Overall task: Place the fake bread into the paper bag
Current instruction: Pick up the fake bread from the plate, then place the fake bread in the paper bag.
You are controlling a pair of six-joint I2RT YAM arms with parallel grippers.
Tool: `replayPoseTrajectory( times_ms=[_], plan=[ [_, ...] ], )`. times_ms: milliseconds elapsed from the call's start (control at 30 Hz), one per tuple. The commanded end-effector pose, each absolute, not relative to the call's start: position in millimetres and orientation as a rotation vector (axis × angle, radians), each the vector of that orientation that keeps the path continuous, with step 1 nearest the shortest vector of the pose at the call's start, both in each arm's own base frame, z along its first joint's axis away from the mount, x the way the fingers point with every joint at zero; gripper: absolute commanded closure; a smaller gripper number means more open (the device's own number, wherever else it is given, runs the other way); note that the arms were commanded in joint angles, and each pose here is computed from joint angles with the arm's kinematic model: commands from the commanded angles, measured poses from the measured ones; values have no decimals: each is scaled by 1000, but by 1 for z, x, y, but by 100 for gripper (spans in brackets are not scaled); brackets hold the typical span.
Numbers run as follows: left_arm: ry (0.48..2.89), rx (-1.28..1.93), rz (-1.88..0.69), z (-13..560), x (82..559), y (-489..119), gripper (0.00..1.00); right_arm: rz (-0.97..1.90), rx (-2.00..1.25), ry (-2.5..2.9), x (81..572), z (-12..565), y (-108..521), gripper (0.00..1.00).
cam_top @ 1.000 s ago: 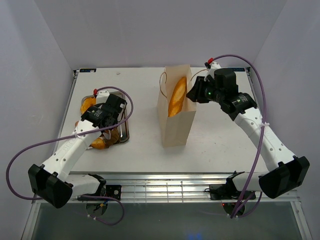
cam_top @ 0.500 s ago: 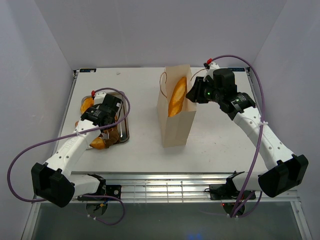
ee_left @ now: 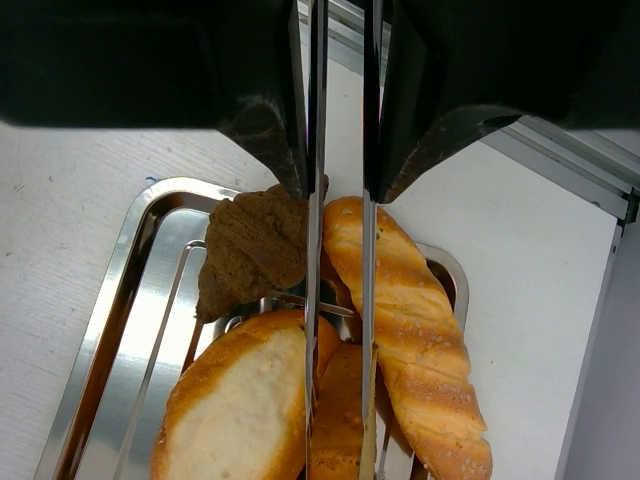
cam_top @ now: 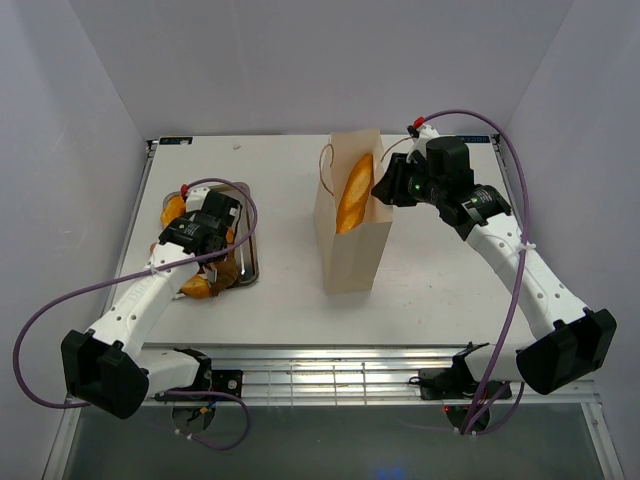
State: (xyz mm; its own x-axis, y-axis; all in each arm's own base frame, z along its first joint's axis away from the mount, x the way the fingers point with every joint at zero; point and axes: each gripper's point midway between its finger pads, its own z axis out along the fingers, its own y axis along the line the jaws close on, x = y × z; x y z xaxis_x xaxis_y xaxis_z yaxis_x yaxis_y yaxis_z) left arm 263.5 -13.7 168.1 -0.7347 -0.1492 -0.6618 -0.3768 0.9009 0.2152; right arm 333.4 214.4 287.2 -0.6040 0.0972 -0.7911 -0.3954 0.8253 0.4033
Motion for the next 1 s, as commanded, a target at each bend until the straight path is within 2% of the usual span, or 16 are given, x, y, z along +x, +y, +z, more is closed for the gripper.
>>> replayPoseTrajectory(
  times_ms=[0, 167, 500, 767, 967],
  plan=[
    [2308, -401, 363, 193, 272, -17, 70, 717, -243, 2070, 338, 295, 220, 62],
    [2280, -381, 270, 224, 280, -28, 73, 714, -242, 2065, 339, 299, 219, 62],
    [2163, -292, -195, 316, 284, -82, 74, 685, -243, 2065, 342, 303, 217, 62],
    [1892, -158, -634, 429, 263, -127, 73, 674, -241, 2059, 344, 308, 216, 62],
    [1676, 0, -950, 497, 229, -161, 71, 672, -242, 2036, 344, 323, 215, 62]
  ],
)
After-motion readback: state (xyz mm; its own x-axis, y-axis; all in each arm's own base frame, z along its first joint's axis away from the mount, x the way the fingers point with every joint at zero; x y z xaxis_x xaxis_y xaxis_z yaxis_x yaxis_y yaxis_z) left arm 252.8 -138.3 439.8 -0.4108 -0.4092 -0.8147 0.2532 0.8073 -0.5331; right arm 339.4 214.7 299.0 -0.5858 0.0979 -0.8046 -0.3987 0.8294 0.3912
